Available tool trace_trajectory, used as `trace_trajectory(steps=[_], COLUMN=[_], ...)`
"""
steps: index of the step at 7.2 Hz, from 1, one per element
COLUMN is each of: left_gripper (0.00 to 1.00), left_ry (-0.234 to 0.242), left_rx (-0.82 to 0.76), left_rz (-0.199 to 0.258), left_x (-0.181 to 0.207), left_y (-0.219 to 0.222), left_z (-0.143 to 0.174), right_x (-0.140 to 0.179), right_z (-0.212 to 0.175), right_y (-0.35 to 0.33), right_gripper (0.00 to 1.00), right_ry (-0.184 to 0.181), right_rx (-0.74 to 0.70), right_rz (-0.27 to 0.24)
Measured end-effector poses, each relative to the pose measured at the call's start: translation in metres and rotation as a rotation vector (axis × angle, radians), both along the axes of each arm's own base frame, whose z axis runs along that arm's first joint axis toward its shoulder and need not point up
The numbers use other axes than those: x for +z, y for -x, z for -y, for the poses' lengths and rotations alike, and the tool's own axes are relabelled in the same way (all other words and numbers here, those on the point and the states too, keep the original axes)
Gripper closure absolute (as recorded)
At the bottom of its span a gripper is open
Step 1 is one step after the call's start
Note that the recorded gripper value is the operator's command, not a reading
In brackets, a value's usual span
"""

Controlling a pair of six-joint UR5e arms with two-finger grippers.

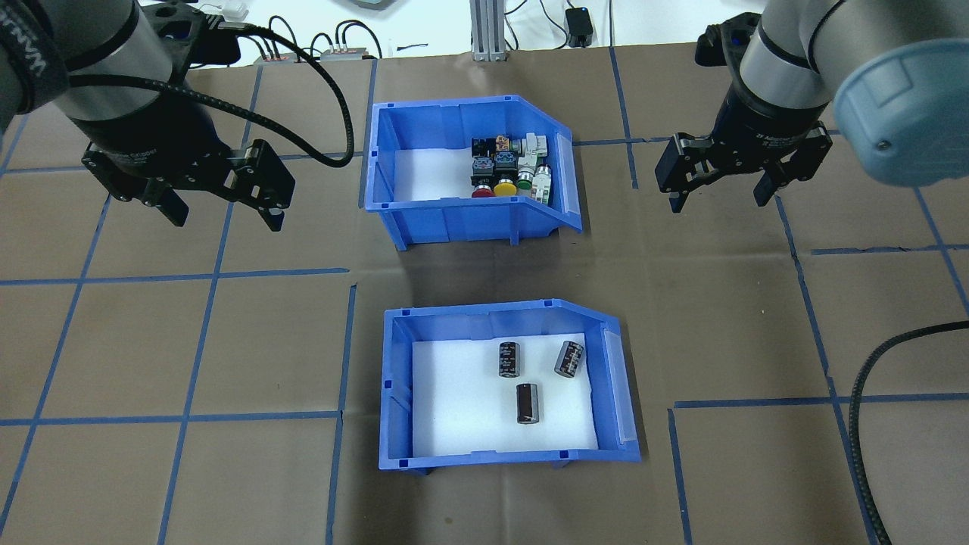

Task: Place battery box in front

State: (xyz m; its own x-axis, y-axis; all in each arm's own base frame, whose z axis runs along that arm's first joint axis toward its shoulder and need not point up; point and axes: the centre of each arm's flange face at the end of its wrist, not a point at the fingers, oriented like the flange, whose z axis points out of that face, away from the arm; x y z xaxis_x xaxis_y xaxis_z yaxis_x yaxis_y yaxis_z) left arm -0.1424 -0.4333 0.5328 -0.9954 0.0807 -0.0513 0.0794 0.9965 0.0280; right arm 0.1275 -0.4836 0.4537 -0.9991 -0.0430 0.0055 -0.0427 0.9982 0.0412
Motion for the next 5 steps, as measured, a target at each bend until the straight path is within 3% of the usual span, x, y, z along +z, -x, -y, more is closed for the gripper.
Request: trace_trajectory(steps=[2,4,5], left_gripper=[0.0,0.0,0.0], left_ry=[0.014,0.056,0.054], left_rx=[-0.007,-0.014,-0.012], left_rz=[0.03,0.038,0.033], left_x=[-0.004,-0.01,-0.014], left_y=[-0.003,-0.004,-0.003], left_z=[0.009,0.018,0.018], right_x=[0.0,0.0,0.0], right_z=[0.0,0.0,0.0], right_y=[0.0,0.0,0.0], right_gripper=[0.0,0.0,0.0], right_ry=[0.0,0.0,0.0], right_rx=[0.0,0.0,0.0], right_rz=[0.0,-0.001,-0.001])
